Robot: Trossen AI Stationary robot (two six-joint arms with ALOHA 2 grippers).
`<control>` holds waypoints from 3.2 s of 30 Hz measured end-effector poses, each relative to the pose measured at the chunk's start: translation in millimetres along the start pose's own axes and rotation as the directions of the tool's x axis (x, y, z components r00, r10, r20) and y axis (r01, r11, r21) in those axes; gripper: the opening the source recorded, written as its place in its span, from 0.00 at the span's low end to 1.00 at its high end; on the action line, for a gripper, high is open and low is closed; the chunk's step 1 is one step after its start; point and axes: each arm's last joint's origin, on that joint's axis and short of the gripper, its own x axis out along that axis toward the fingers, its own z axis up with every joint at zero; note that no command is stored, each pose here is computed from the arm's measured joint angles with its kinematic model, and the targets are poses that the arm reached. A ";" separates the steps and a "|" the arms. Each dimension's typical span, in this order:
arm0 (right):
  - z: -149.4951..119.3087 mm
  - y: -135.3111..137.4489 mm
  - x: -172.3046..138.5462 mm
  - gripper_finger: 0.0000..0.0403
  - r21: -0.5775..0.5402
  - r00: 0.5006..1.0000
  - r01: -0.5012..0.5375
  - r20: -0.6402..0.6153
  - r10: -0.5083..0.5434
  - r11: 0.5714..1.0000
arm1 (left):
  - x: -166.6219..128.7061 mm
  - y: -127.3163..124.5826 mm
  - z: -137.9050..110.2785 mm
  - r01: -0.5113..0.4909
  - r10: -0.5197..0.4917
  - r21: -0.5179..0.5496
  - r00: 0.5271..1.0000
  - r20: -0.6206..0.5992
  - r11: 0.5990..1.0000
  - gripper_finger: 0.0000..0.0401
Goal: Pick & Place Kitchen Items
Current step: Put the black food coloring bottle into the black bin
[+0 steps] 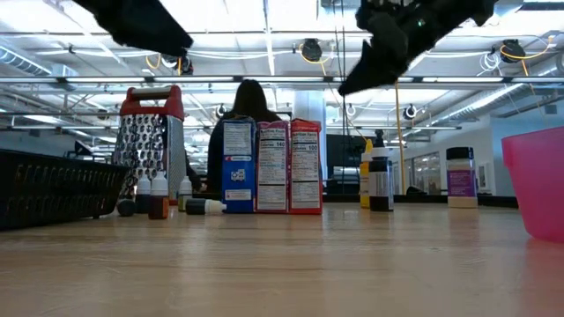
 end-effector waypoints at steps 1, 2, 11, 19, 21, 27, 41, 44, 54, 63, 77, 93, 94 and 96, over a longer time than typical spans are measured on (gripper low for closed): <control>-2.7 -1.6 -1.0 0.16 0.022 0.999 0.028 -0.026 -0.027 0.999 | 2.5 1.3 1.7 0.006 -0.006 0.002 1.000 0.002 1.000 0.66; -4.6 -2.4 -1.5 0.16 0.044 0.998 0.041 -0.045 -0.039 0.998 | 4.8 2.8 3.4 0.012 -0.012 0.000 1.000 0.006 1.000 0.66; -17.4 -4.7 -3.3 0.19 0.088 0.982 0.091 -0.171 -0.075 0.992 | 22.1 15.2 11.3 0.036 -0.036 -0.012 0.999 0.006 0.999 0.66; -24.6 -6.1 -5.0 0.34 0.102 0.966 0.118 -0.243 -0.091 0.988 | 29.2 13.4 9.7 0.059 -0.059 0.014 0.998 -0.010 0.998 0.66; -24.8 -6.0 -4.9 0.37 0.091 0.965 0.116 -0.244 -0.090 0.989 | 29.4 13.6 9.3 0.061 -0.061 0.015 0.998 -0.013 0.998 0.66; -41.2 -7.9 1.5 0.43 0.081 0.963 0.127 -0.248 -0.104 0.989 | 31.2 12.4 8.7 0.059 -0.059 0.016 0.998 -0.014 0.998 0.66; -80.8 -16.2 17.7 0.41 0.134 0.986 0.122 -0.128 -0.105 0.984 | 33.6 10.8 12.1 0.084 -0.084 0.005 0.996 0.012 0.996 0.66; -86.4 -16.4 18.4 0.38 0.150 0.988 0.119 -0.118 -0.102 0.981 | 33.7 10.6 12.0 0.085 -0.085 0.005 0.996 0.011 0.996 0.66; -93.6 -16.2 19.5 0.13 0.161 0.993 0.091 -0.084 -0.078 0.983 | 33.7 10.7 12.0 0.085 -0.085 0.004 0.996 0.011 0.996 0.66; -87.7 -15.1 20.2 0.09 0.157 0.998 0.063 -0.018 -0.060 0.986 | 33.7 10.7 12.0 0.085 -0.085 -0.002 0.996 0.011 0.996 0.66; -61.8 -16.6 -7.1 0.09 0.178 0.989 0.010 0.145 -0.036 0.984 | 33.7 10.7 11.9 0.085 -0.085 -0.003 0.996 0.011 0.996 0.66; 39.3 33.5 -33.6 0.09 -0.019 0.913 -0.145 0.383 0.141 0.989 | 32.4 6.3 23.9 0.194 -0.191 -0.013 0.975 0.111 0.981 0.66; 43.4 37.3 -31.1 0.09 -0.031 0.912 -0.146 0.383 0.147 0.989 | 32.3 6.3 24.5 0.195 -0.192 -0.015 0.974 0.117 0.981 0.66; 52.1 44.3 -25.9 0.09 -0.048 0.909 -0.148 0.387 0.155 0.988 | 32.2 6.2 25.1 0.196 -0.192 -0.018 0.974 0.122 0.980 0.66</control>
